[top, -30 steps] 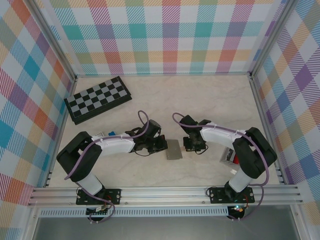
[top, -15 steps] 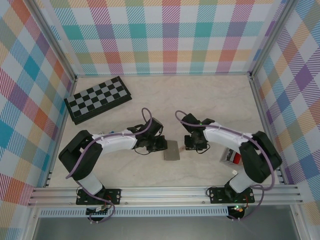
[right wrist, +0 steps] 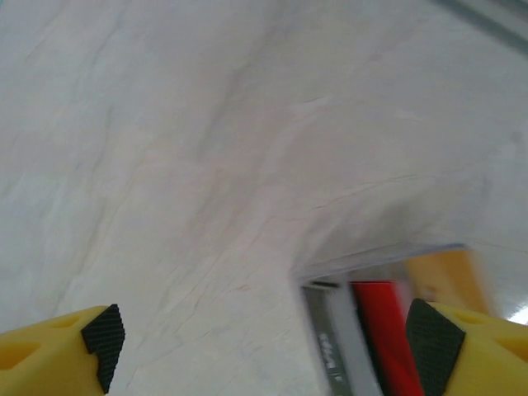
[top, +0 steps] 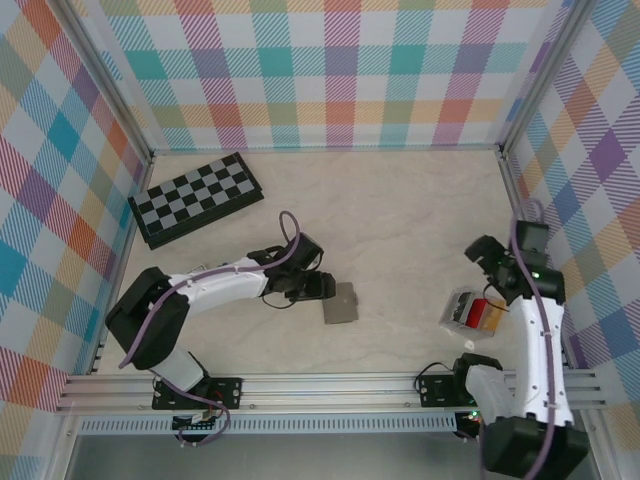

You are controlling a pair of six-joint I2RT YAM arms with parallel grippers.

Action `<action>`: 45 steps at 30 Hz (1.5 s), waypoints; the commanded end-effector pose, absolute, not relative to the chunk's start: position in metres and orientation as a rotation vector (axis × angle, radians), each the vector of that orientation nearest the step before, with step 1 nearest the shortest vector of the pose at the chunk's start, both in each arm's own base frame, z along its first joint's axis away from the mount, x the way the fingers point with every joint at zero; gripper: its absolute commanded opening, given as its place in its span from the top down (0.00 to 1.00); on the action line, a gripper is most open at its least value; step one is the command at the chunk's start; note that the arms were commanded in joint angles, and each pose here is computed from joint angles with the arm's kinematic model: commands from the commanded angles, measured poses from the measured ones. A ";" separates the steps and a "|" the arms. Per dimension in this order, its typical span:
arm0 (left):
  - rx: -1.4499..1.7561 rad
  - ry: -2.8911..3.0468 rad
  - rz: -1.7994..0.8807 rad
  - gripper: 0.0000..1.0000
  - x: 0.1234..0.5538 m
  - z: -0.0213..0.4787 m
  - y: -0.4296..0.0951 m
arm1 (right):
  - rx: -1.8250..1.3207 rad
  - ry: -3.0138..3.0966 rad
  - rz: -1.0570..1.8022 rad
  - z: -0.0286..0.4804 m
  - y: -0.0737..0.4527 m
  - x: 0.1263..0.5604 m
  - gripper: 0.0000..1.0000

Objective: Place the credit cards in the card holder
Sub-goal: Move the storage box to the center of the table.

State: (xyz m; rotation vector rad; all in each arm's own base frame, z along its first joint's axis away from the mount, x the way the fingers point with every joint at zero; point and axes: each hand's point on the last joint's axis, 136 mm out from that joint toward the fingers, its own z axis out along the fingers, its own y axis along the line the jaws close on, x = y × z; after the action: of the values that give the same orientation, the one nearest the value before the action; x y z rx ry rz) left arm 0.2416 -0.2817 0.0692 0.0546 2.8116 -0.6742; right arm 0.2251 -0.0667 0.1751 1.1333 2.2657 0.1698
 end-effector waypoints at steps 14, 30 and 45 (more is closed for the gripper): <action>0.061 2.701 -0.683 0.32 0.250 0.114 -0.279 | 1.599 2.130 0.556 0.095 -0.088 0.200 0.00; 0.065 2.711 -0.746 0.32 0.258 0.117 -0.299 | 1.234 2.227 0.996 0.103 -0.024 0.250 0.00; 0.053 2.727 -0.853 0.32 0.259 0.120 -0.317 | 1.123 2.584 0.710 0.079 0.017 0.241 0.00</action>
State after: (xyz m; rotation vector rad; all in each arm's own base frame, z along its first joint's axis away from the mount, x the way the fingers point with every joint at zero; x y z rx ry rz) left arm 0.2585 -0.3074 0.1080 0.0475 2.7449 -0.7964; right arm 0.2595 0.0364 0.0829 1.0733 2.5220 0.9387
